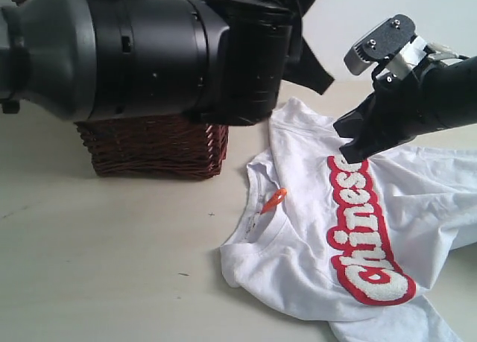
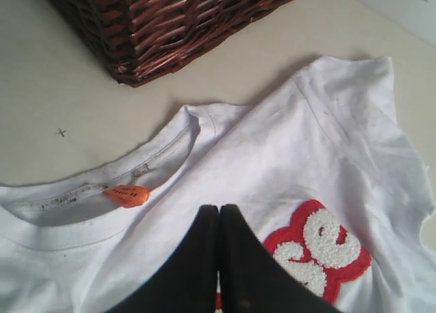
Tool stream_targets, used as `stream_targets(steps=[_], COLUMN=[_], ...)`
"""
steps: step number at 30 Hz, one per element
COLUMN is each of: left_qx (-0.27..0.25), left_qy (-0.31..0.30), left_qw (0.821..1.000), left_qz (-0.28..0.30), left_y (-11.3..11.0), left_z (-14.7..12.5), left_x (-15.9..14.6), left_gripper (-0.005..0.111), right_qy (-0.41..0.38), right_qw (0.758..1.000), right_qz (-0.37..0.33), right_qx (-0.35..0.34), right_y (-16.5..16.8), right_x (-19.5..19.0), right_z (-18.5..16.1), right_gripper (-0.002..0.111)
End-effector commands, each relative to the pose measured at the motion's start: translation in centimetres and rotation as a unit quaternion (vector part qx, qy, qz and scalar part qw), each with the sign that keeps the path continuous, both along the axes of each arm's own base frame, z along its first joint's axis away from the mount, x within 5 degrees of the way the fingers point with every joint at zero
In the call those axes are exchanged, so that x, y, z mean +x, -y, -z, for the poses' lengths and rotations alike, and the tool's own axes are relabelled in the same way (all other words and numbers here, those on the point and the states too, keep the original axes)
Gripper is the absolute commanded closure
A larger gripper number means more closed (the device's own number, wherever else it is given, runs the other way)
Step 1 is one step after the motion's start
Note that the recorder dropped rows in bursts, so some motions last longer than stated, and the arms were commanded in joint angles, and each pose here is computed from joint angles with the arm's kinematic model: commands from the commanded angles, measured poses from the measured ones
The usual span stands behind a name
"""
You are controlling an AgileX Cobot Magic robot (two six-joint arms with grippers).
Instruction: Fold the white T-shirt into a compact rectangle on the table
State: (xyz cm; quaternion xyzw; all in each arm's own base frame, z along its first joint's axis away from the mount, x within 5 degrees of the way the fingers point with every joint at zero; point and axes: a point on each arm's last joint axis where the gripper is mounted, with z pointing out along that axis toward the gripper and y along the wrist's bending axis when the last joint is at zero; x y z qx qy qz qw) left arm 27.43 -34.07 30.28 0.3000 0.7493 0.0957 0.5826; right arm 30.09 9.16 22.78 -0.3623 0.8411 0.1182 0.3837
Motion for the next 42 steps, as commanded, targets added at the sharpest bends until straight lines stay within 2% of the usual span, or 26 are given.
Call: stream_targets(steps=[1, 3, 5, 6, 8, 10, 12, 17, 21, 24, 29, 32, 33, 36, 38, 39, 42], left_qx=[-0.012, -0.034, -0.068, -0.076, -0.075, -0.056, -0.056, -0.119, -0.181, -0.195, -0.203, -0.25, -0.255, -0.241, -0.239, -0.241, -0.271], left_qy=[-0.014, -0.04, -0.091, -0.111, -0.139, -0.136, -0.139, -0.199, -0.236, -0.261, -0.299, -0.338, -0.34, -0.317, -0.314, -0.32, -0.361], left_qw=[0.998, 0.993, 0.981, 0.977, 0.977, 0.985, 0.986, 0.966, 0.952, 0.942, 0.925, 0.901, 0.899, 0.915, 0.917, 0.915, 0.891], left_qz=[0.059, 0.109, 0.155, 0.164, 0.14, 0.093, 0.075, 0.113, 0.067, 0.078, 0.116, 0.111, 0.108, 0.066, 0.05, 0.053, 0.059], left_y=[2.5, 4.0, 5.4, 5.6, 5.5, 4.5, 3.8, 2.4, 0.6, 0.4, 1.2, 1.7, 1.7, 1.0, 0.5, 0.3, -0.1], left_z=[0.2, 1.4, 3.7, 4.8, 7.4, 8.9, 9.4, 10.0, 11.0, 12.1, 13.6, 13.9, 13.9, 14.2, 14.7, 14.9, 16.2], left_x=[-4.9, -7.0, -8.8, -9.2, -9.0, -7.6, -6.0, -1.9, 0.7, 1.5, 1.1, 0.7, 0.7, 1.4, 2.1, 2.3, 3.0], left_gripper=[0.107, 0.107, 0.107, 0.107, 0.107, 0.107, 0.107, 0.107, 0.107, 0.107, 0.107, 0.107, 0.107, 0.107, 0.107, 0.107, 0.107], right_qy=[0.005, 0.013, 0.037, 0.051, 0.087, 0.113, 0.127, 0.131, 0.127, 0.122, 0.087, 0.078, 0.074, 0.056, 0.045, 0.04, 0.02], right_qw=[0.999, 0.999, 0.997, 0.994, 0.986, 0.977, 0.968, 0.95, 0.938, 0.936, 0.943, 0.939, 0.938, 0.933, 0.931, 0.931, 0.934], right_qz=[-0.012, 0.004, 0.057, 0.082, 0.137, 0.175, 0.207, 0.281, 0.32, 0.328, 0.314, 0.322, 0.325, 0.34, 0.344, 0.344, 0.333], right_qx=[-0.029, -0.04, -0.043, -0.044, -0.047, -0.054, -0.056, -0.039, -0.037, -0.048, -0.071, -0.095, -0.099, -0.104, -0.111, -0.113, -0.125], right_y=[0.4, 0.7, 1.4, 1.7, 2.6, 3.6, 4.8, 8.0, 10.3, 11.9, 14.0, 15.4, 15.7, 16.8, 17.3, 17.5, 17.5], right_x=[-0.2, 0.0, 0.7, 1.0, 1.7, 2.2, 2.5, 2.7, 2.7, 2.6, 1.7, 0.9, 0.7, -0.1, -0.7, -0.8, -1.4], right_z=[0.0, -0.1, -0.3, -0.4, -0.9, -1.3, -1.6, -2.2, -2.2, -2.0, -1.0, -0.2, 0.1, 1.0, 1.7, 1.9, 3.2], right_gripper=[0.108, 0.108, 0.108, 0.108, 0.108, 0.108, 0.108, 0.108, 0.108, 0.108, 0.108, 0.108, 0.108, 0.108, 0.108, 0.108, 0.108])
